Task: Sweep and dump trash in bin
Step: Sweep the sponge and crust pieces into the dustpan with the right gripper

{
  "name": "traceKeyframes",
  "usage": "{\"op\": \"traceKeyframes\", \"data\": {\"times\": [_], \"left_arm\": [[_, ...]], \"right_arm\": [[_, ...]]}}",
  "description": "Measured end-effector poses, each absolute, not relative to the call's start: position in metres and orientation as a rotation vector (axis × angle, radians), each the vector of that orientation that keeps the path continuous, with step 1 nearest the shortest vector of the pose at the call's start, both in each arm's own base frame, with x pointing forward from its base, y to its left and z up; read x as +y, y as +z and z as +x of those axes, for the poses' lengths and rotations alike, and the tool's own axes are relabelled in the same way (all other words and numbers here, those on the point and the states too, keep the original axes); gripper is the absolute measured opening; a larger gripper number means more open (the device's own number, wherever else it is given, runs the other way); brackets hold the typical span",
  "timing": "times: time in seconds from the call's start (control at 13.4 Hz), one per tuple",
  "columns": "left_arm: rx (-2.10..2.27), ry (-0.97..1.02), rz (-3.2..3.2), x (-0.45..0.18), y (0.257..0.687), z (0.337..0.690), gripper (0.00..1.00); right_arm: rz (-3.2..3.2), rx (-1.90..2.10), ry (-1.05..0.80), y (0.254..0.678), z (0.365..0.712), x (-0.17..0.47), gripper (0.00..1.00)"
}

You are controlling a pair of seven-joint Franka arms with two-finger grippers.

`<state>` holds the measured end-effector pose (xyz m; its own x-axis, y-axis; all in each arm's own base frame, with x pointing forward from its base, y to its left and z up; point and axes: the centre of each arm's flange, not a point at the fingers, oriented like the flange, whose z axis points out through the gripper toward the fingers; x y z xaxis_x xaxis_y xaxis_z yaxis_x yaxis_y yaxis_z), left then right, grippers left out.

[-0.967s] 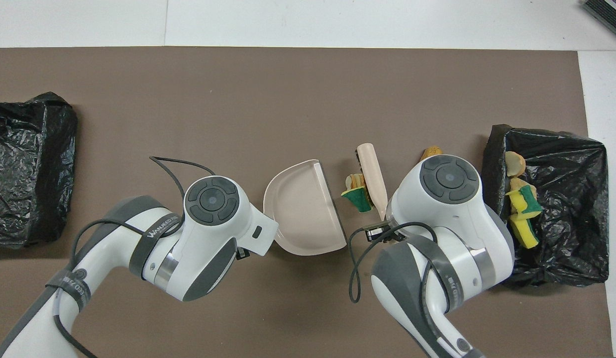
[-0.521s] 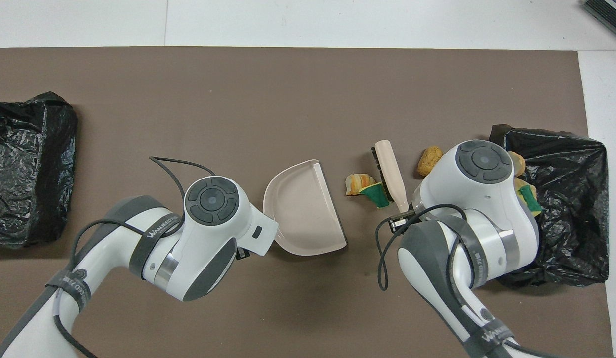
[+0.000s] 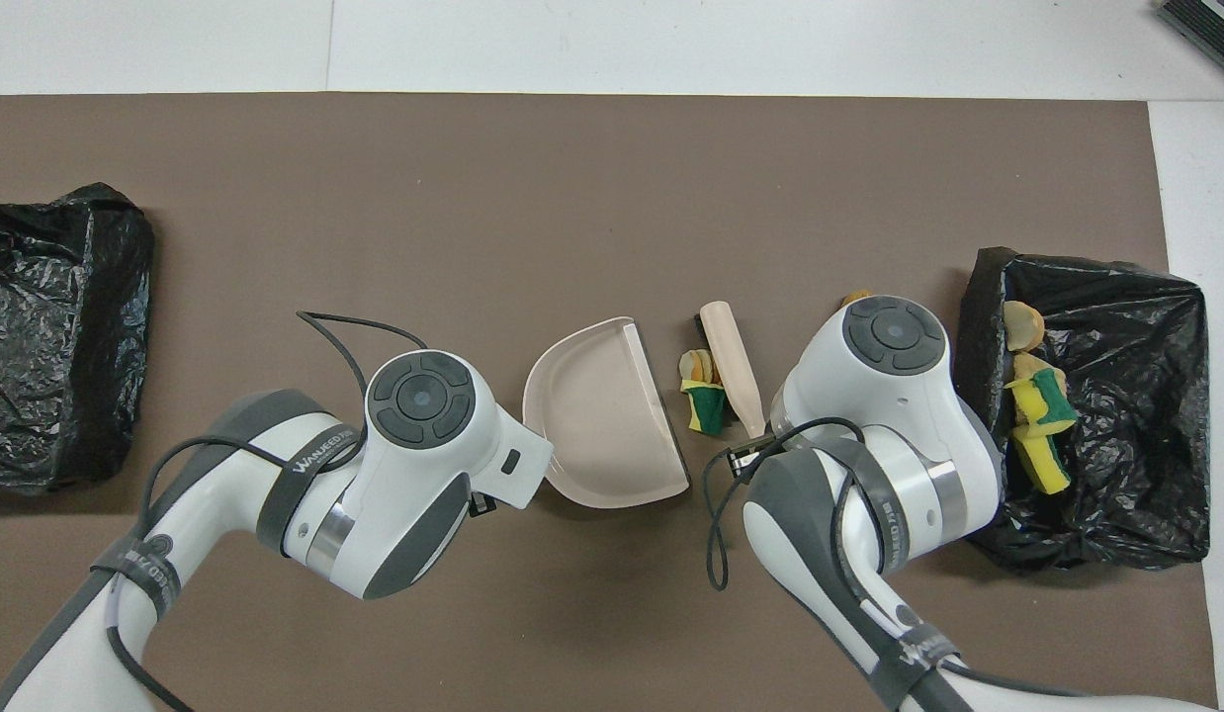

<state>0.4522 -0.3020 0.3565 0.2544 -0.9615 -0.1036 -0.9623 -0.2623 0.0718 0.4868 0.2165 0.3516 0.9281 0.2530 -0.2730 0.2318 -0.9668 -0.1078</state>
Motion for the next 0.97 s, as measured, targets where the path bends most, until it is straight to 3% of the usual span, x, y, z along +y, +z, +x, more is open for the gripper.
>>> {"op": "traceKeyframes", "data": {"times": [0.45, 0.97], "left_arm": [[1.903, 0.189, -2.484, -0.301, 0.355, 0.451, 0.32], [1.897, 0.175, -2.488, -0.297, 0.349, 0.449, 0.32]], "right_arm": [[-2.967, -0.173, 0.402, 0.356, 0.447, 0.313, 0.26], [-2.955, -0.116, 0.366, 0.376, 0.471, 0.285, 0.26]]}}
